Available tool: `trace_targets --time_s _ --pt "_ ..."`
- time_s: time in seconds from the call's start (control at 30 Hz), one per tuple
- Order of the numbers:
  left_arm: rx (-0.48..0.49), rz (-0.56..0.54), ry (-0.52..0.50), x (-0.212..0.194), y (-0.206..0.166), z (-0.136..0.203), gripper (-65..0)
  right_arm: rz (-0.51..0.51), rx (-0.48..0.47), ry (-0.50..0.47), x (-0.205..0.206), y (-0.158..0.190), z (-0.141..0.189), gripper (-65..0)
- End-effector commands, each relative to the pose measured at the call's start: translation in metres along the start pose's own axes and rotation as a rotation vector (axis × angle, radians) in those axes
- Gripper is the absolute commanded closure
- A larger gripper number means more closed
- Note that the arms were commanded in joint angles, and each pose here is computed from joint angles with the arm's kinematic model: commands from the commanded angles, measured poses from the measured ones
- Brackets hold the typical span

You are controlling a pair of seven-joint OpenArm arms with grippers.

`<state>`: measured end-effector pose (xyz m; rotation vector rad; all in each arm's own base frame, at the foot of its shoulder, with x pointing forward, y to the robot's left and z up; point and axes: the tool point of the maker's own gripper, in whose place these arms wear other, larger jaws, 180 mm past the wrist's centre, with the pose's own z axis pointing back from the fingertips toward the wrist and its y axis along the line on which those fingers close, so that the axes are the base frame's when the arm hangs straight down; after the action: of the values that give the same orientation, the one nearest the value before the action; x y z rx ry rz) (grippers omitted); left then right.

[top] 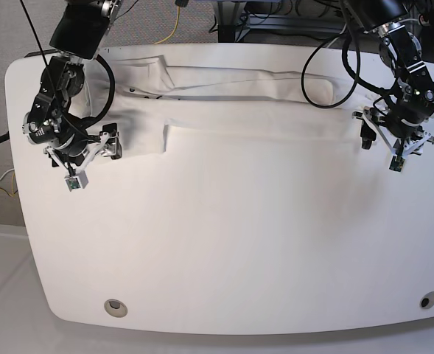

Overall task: Fold the T-shirt properly
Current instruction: 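Open both grippers and release the folded edge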

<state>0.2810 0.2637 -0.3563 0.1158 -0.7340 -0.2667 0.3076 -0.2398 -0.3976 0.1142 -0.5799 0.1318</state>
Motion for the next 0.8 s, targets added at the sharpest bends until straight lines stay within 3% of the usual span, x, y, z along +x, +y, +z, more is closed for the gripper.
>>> trace_targets --time_s 0.0,0.4,0.77 --pt "0.019 -0.013 -0.047 0.015 0.007 0.005 -39.3 0.017 -0.001 -0.042 0.012 -0.006 0.001 -54.0" --pt "0.026 -0.009 -0.062 0.022 0.009 0.004 -39.3 0.044 0.011 -0.008 -0.005 -0.026 -0.005 -54.0" --pt "0.025 -0.006 -0.066 0.024 0.008 0.004 -39.3 0.028 0.049 -0.008 -0.010 -0.008 -0.012 -54.0"
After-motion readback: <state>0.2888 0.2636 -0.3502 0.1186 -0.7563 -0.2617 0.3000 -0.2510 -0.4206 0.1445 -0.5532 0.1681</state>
